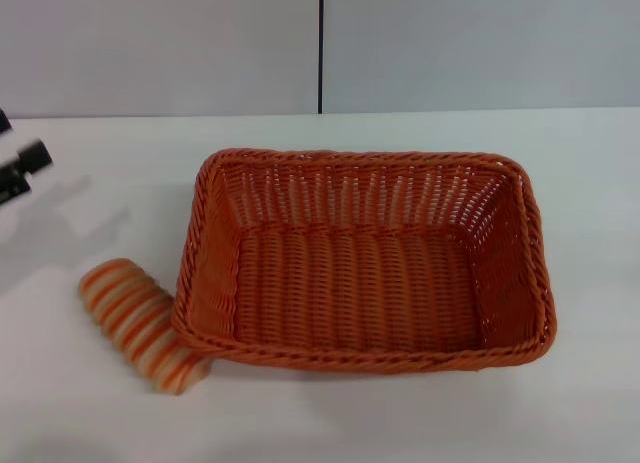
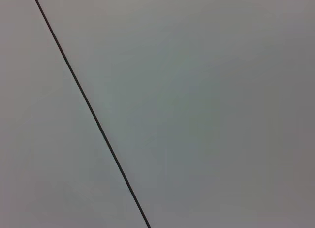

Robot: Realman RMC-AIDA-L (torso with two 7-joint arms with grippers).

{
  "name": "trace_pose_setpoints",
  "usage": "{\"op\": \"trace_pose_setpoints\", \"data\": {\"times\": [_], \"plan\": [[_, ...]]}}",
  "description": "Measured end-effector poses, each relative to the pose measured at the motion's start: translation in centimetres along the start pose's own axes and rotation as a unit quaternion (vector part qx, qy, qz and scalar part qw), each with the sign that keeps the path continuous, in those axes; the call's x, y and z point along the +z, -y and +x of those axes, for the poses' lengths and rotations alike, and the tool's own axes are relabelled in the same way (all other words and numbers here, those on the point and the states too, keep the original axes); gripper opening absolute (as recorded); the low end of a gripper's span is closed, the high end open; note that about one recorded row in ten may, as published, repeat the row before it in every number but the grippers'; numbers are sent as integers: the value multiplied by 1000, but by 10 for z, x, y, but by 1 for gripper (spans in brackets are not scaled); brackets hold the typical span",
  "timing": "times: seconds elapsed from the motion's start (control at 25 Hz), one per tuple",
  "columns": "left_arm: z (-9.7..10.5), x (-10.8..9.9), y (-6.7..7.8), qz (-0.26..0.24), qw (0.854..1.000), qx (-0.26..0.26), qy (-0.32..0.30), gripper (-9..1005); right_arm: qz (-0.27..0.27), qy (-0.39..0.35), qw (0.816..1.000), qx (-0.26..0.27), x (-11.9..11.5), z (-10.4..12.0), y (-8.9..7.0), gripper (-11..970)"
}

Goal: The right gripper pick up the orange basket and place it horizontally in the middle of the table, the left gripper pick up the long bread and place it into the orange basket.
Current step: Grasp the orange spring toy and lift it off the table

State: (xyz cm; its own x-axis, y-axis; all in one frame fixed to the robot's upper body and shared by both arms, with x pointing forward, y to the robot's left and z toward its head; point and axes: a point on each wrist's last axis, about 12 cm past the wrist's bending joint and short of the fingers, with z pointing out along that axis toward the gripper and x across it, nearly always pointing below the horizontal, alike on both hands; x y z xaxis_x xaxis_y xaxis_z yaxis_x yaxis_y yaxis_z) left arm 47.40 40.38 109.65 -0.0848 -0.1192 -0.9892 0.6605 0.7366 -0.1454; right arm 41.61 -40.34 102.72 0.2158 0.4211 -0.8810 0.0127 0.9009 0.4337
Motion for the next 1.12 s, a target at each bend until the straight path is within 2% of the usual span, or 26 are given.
{"op": "trace_pose_setpoints", "data": {"times": [0.08,0.12,0.16,0.2,0.24,0.56,0.6,0.64,1.12], "plan": [[0,0,0,0,1000,0,0,791,1,0,1000,-1,-1,0,1,552],[7,0,0,17,998,-18,-52,790,2,0,1000,-2,-1,-1,1,552],[7,0,0,17,998,-18,-52,790,3,1,1000,-2,-1,-1,2,552],[24,0,4,15,993,-28,-110,790,4,2,1000,-3,-2,-2,2,552],[28,1,5,15,992,-31,-121,790,8,5,1000,-4,-2,-3,4,552],[35,2,8,15,990,-35,-137,789,13,9,1000,-3,-2,-4,5,552],[51,3,14,18,982,-44,-183,789,13,10,1000,-2,-2,-4,5,552],[56,2,16,16,980,-47,-191,789,13,10,1000,-2,-2,-5,5,551],[69,-2,20,1,974,-48,-221,787,8,9,1000,-1,0,-4,4,548]]}}
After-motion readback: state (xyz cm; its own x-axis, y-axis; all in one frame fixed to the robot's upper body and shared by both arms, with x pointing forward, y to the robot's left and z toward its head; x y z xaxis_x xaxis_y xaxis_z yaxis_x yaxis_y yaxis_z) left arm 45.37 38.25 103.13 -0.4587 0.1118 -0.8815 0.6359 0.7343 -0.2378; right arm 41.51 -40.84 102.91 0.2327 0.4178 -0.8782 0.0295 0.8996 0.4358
